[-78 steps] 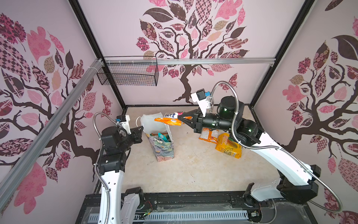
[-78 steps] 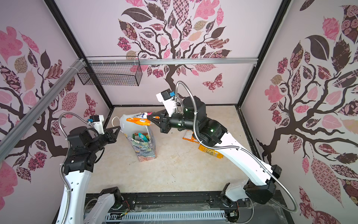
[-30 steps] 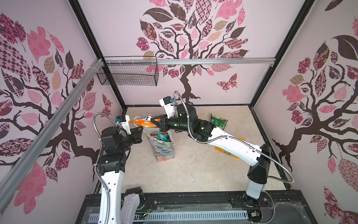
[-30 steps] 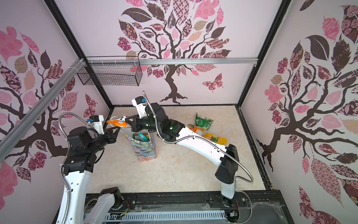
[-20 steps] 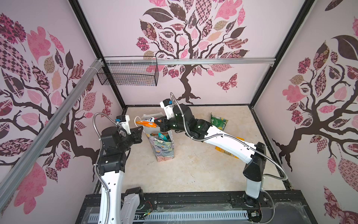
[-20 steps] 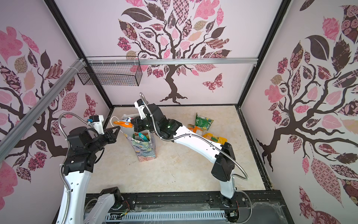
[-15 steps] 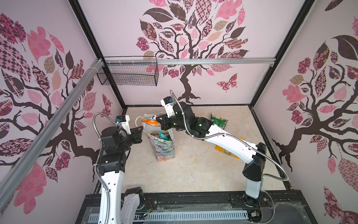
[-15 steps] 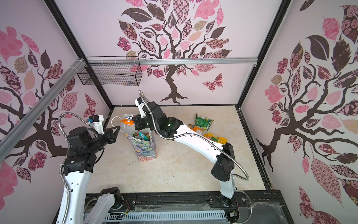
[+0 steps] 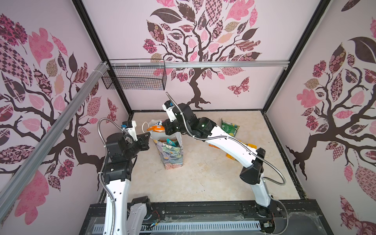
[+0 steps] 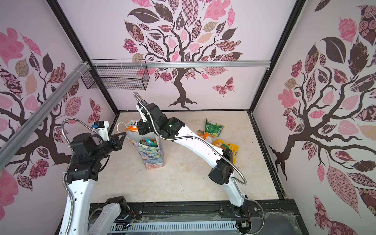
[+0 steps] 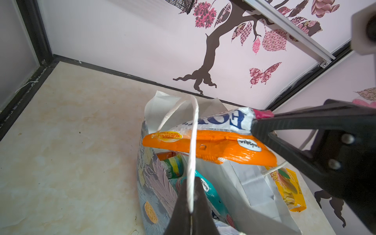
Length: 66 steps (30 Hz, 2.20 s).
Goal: Place the snacks into the paper bag
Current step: 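Hold the Fox's packet above the bag opening with the right gripper, then lower the Fox's packet into the bag and open the right gripper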
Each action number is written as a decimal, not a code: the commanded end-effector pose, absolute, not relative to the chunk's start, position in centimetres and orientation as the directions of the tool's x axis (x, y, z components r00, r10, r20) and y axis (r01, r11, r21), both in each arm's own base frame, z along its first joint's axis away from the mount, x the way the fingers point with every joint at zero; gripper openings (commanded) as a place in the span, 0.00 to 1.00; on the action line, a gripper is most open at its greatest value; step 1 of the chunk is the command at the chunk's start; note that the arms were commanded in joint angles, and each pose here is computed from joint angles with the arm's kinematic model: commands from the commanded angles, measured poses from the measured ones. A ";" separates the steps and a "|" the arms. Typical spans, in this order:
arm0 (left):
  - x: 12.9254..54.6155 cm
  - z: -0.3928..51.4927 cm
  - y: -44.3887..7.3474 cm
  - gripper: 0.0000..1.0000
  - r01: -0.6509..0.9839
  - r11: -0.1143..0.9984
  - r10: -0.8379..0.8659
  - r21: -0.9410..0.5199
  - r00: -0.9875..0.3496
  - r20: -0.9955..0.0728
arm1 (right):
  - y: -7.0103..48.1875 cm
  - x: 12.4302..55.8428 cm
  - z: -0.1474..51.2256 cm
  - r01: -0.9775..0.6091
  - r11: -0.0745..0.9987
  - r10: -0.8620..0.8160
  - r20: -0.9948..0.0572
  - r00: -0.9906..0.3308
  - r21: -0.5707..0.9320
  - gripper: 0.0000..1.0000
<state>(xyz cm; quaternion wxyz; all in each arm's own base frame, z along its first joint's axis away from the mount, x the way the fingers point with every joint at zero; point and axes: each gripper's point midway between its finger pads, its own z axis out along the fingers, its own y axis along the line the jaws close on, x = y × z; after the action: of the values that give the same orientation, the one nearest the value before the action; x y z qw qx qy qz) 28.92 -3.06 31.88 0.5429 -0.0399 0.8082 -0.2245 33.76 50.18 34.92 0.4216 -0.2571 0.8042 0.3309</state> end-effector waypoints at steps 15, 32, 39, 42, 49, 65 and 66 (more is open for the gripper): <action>29.0 32.8 -3.1 0.00 0.206 0.903 -0.288 -0.378 -0.366 -0.885 | 48.0 36.3 35.7 -0.623 0.763 -0.148 -0.892 -0.428 0.173 0.00; 28.9 32.8 -2.8 0.00 0.189 0.909 -0.287 -0.371 -0.362 -0.887 | 49.1 34.6 36.1 -0.658 0.726 -0.127 -0.900 -0.417 0.202 0.06; 28.9 32.9 -2.9 0.00 0.193 0.909 -0.286 -0.370 -0.358 -0.889 | 49.5 34.4 36.9 -0.673 0.710 -0.127 -0.901 -0.414 0.209 0.27; 28.9 32.9 -2.9 0.00 0.194 0.908 -0.287 -0.372 -0.359 -0.888 | 48.9 34.3 37.8 -0.672 0.713 -0.120 -0.910 -0.397 0.199 0.32; 28.9 32.9 -2.9 0.00 0.195 0.907 -0.288 -0.374 -0.360 -0.887 | 46.8 33.0 42.0 -0.693 0.703 -0.113 -0.937 -0.329 0.159 0.39; 29.0 32.9 -3.1 0.00 0.204 0.903 -0.291 -0.379 -0.360 -0.886 | 40.1 32.5 39.5 -0.610 0.789 -0.180 -0.922 -0.344 0.074 0.60; 29.0 32.9 -3.1 0.00 0.203 0.903 -0.291 -0.379 -0.361 -0.886 | 40.5 32.3 39.0 -0.628 0.773 -0.184 -0.917 -0.354 0.088 0.61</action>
<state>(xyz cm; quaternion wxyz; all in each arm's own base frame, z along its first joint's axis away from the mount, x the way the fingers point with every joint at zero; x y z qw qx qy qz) 28.90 -2.83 31.73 0.5424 -0.0435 0.8103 -0.2177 32.19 39.70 40.82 0.5284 -0.2436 0.7862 0.2082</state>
